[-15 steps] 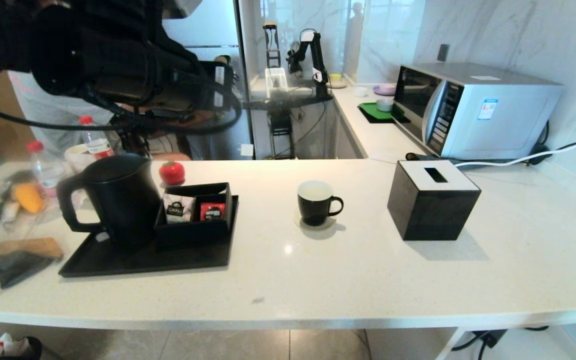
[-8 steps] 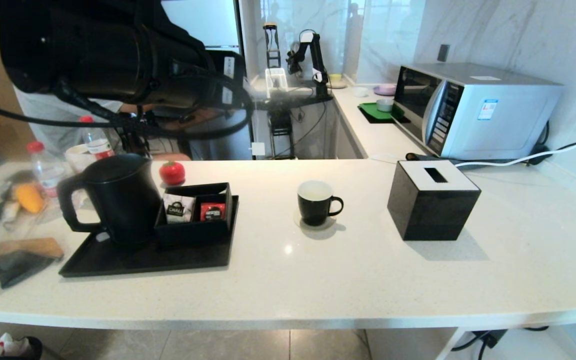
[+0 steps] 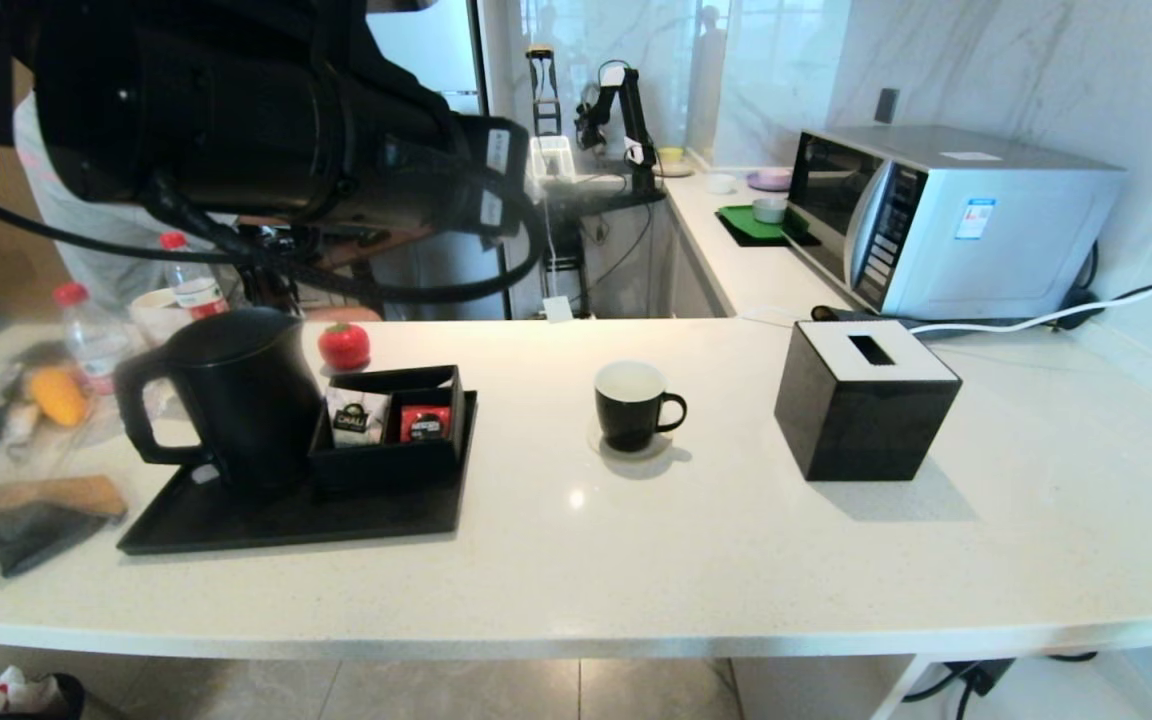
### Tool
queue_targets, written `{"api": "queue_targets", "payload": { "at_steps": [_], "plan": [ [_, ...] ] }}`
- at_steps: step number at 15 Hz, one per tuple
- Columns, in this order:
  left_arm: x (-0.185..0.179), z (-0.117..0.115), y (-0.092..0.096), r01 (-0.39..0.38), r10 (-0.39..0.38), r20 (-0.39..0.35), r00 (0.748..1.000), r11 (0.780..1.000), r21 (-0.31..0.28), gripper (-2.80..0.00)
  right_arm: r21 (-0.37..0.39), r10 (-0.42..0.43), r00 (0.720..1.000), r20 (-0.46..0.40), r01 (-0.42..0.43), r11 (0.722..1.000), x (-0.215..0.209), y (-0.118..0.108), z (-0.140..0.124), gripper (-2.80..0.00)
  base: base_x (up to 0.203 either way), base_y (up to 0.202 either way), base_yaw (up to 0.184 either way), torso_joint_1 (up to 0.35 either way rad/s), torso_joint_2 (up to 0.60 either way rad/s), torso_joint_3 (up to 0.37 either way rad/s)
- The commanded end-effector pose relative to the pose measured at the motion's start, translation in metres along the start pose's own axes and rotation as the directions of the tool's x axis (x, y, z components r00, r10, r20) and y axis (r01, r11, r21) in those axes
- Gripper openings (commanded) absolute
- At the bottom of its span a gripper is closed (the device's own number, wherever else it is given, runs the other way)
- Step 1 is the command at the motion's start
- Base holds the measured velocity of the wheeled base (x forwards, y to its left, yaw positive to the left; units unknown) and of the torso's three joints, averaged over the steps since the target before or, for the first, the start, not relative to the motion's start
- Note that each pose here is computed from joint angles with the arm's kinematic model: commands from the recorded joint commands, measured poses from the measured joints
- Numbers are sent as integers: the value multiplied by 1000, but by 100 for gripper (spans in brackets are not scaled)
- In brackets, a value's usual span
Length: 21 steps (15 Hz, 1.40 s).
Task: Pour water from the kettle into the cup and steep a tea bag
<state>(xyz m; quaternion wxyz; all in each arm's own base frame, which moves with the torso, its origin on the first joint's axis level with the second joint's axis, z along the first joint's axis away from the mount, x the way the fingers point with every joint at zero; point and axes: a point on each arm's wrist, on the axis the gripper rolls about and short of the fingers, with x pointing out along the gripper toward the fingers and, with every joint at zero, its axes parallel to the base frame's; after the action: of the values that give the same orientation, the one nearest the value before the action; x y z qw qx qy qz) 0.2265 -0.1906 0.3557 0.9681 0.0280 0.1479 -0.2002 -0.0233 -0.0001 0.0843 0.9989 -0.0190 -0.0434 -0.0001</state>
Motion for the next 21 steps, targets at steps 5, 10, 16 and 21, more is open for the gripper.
{"api": "queue_targets", "payload": {
  "at_steps": [5, 10, 16, 21],
  "plan": [
    [1, -1, -1, 0, 0, -4, 1000, 1000, 0, -280, -27, 97, 995, 32, -96, 995, -3, 0, 47, -280, 0, 0, 0, 0, 0, 0],
    [2, -1, -1, -2, 2, -5, 1000, 1000, -1, -280, -60, 193, 974, -114, -201, 978, 63, 1, 104, -280, 0, 0, 0, 0, 0, 0],
    [12, -5, -3, -3, 3, -27, 1000, 1000, 7, -280, -57, 451, 888, -85, -456, 888, 208, 26, 137, -280, 0, 0, 0, 0, 0, 0],
    [19, -9, -14, 22, -21, -34, 999, 1000, 16, -280, -22, 683, 730, 5, -683, 730, 291, 99, 108, -280, 0, 0, 0, 0, 0, 0]
  ]
}}
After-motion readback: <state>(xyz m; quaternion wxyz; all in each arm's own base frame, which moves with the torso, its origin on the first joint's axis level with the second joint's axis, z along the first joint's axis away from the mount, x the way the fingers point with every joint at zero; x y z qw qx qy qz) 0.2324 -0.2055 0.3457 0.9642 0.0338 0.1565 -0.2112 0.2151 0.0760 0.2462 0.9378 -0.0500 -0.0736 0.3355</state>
